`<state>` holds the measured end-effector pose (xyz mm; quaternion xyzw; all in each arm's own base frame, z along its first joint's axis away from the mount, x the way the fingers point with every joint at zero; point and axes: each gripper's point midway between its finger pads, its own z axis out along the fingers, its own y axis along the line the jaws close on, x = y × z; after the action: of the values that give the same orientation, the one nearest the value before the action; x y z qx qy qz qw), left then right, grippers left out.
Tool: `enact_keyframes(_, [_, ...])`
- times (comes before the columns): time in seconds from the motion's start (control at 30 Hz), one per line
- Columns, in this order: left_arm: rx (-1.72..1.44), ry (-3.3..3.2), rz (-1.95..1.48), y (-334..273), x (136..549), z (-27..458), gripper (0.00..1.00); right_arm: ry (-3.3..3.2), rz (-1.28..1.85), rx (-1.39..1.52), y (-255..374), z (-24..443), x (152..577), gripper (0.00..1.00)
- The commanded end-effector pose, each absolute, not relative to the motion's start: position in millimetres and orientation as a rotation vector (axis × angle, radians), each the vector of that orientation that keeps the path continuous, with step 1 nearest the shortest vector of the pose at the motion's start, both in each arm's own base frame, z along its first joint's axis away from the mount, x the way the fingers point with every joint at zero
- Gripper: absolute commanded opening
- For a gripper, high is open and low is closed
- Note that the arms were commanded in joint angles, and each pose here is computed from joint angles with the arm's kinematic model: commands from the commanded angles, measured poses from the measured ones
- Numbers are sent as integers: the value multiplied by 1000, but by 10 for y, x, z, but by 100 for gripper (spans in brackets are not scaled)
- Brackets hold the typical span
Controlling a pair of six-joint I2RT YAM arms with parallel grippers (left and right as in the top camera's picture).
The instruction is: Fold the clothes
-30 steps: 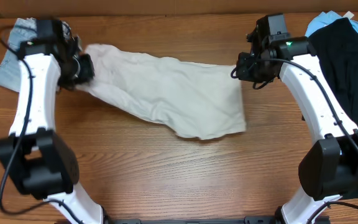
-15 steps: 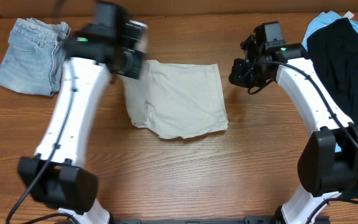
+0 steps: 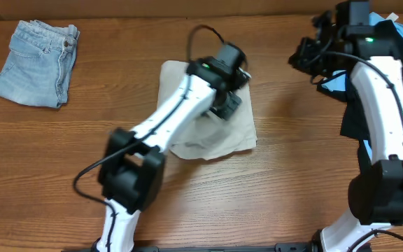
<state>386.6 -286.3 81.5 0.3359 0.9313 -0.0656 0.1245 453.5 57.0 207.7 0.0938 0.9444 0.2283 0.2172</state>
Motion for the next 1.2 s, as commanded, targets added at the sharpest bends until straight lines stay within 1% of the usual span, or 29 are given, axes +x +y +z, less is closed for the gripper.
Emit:
enact_keyframes(0.0, [1039, 2736, -219, -3118, 3703, 637, 99, 2558, 637, 279, 429, 2308, 4535, 4])
enact_keyframes(0.13, [1011, 2751, -215, -3164, 3660, 639, 100, 2568, 641, 282, 382, 2294, 4506, 6])
enact_keyframes(0.27, [949, 2754, -229, -3121, 3684, 897, 100, 2584, 633, 259, 383, 2273, 4473, 10])
enact_keyframes(0.33, [960, 2751, -228, -3096, 3653, 1005, 100, 2588, 618, 250, 369, 2263, 4468, 15])
enact_keyframes(0.43, [1079, 2736, -214, -3068, 3557, 1013, 100, 2594, 600, 259, 340, 2249, 4462, 19])
enact_keyframes(0.57, [1300, 2680, -182, -3082, 3436, 837, 100, 2600, 601, 261, 343, 2243, 4449, 24])
enact_keyframes(0.73, [1453, 2624, -168, -3174, 3361, 692, 100, 2616, 600, 257, 345, 2223, 4414, 25])
enact_keyframes(0.83, [1419, 2625, -177, -3237, 3375, 673, 100, 2624, 600, 257, 345, 2213, 4396, 26])
enact_keyframes(0.97, [1196, 2738, -185, -3234, 3396, 653, 100, 2625, 596, 258, 340, 2211, 4395, 26])
enact_keyframes(1.03, [1136, 2789, -180, -3208, 3371, 611, 100, 2625, 597, 257, 343, 2212, 4397, 26])
enact_keyframes(1.17, [1174, 2871, -130, -3100, 3250, 427, 100, 2625, 596, 257, 342, 2212, 4397, 26])
